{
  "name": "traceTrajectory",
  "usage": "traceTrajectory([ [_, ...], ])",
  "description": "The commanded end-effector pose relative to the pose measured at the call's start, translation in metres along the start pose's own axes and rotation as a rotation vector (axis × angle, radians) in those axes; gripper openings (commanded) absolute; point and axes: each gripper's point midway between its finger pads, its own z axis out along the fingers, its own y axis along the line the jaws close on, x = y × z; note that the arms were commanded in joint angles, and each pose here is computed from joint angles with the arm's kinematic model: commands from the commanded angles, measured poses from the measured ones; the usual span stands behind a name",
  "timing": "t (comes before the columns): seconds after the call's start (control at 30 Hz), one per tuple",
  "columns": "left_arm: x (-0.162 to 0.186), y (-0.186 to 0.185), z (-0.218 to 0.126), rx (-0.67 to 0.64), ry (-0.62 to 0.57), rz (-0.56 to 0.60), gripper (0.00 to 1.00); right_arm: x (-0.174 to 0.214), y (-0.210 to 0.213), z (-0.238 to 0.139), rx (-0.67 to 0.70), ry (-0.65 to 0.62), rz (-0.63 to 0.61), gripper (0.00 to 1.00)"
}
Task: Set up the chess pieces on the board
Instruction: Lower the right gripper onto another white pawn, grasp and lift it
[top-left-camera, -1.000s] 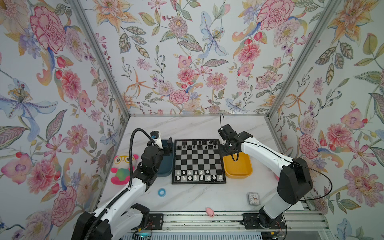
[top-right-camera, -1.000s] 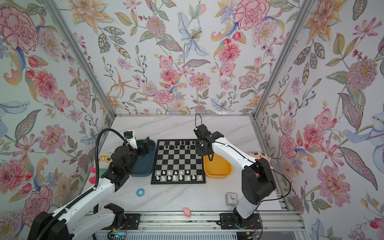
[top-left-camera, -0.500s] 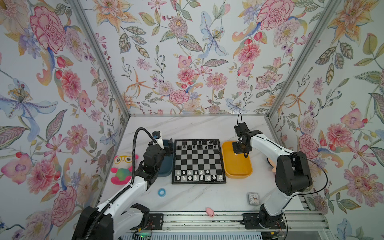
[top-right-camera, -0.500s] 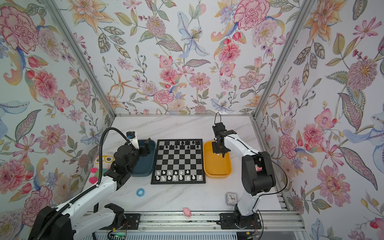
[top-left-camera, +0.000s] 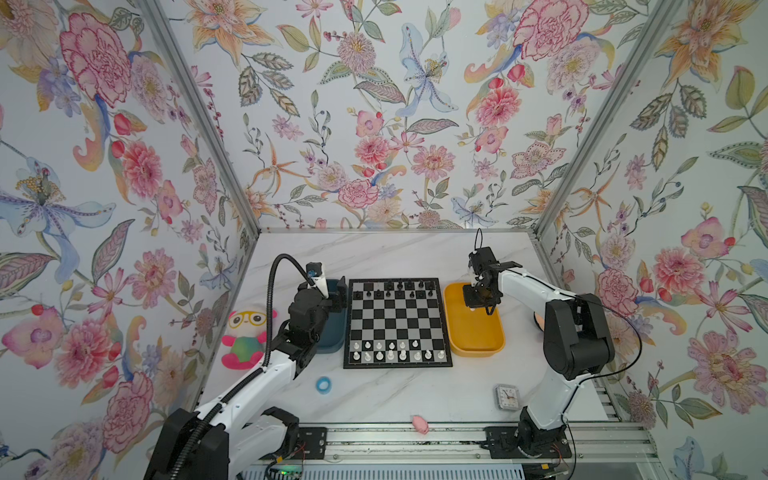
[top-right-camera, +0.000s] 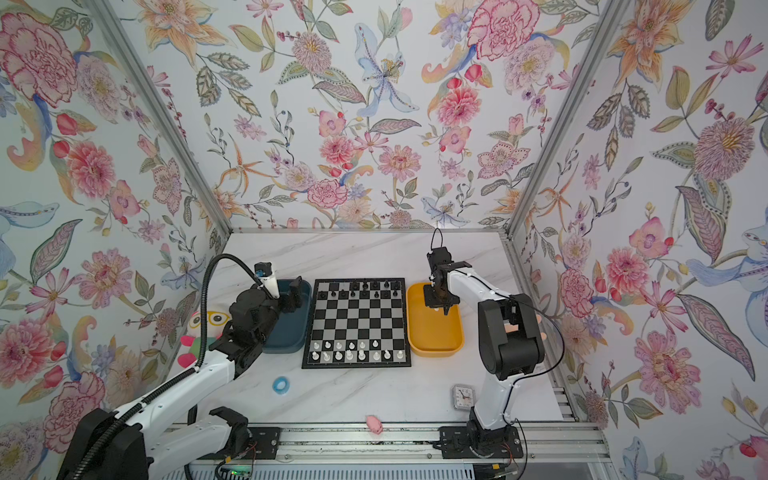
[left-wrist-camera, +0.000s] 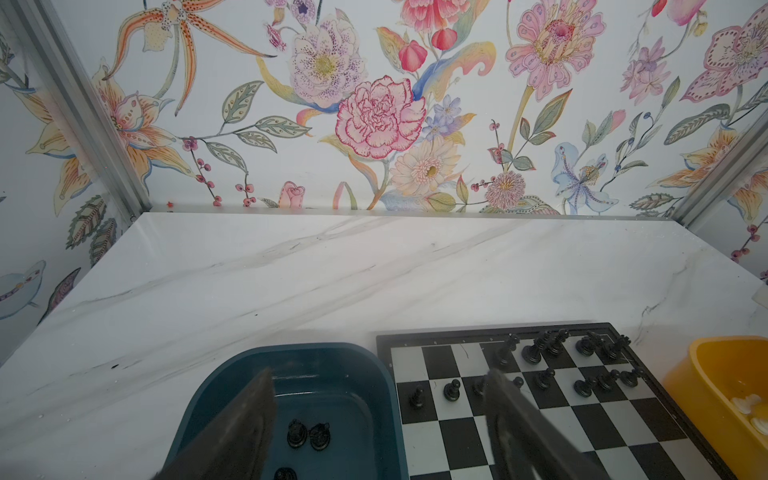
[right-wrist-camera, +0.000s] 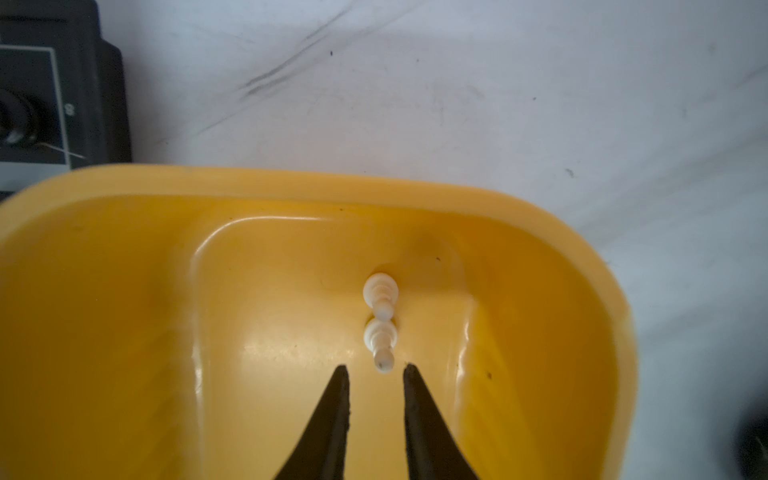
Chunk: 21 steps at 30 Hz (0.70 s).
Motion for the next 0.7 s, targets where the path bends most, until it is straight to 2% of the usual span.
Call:
traceTrajectory([
  [0.0,-0.018,0.002,0.002,-0.011,-0.041,-0.010,0.80,0.005,0.001,0.010,-0.012,0.028,-0.009,0.24],
  [0.67,-0.017,0.003,0.002,-0.012,-0.039,-0.007,0.80,0.006,-0.004,0.021,-0.014,0.044,0.004,0.18],
])
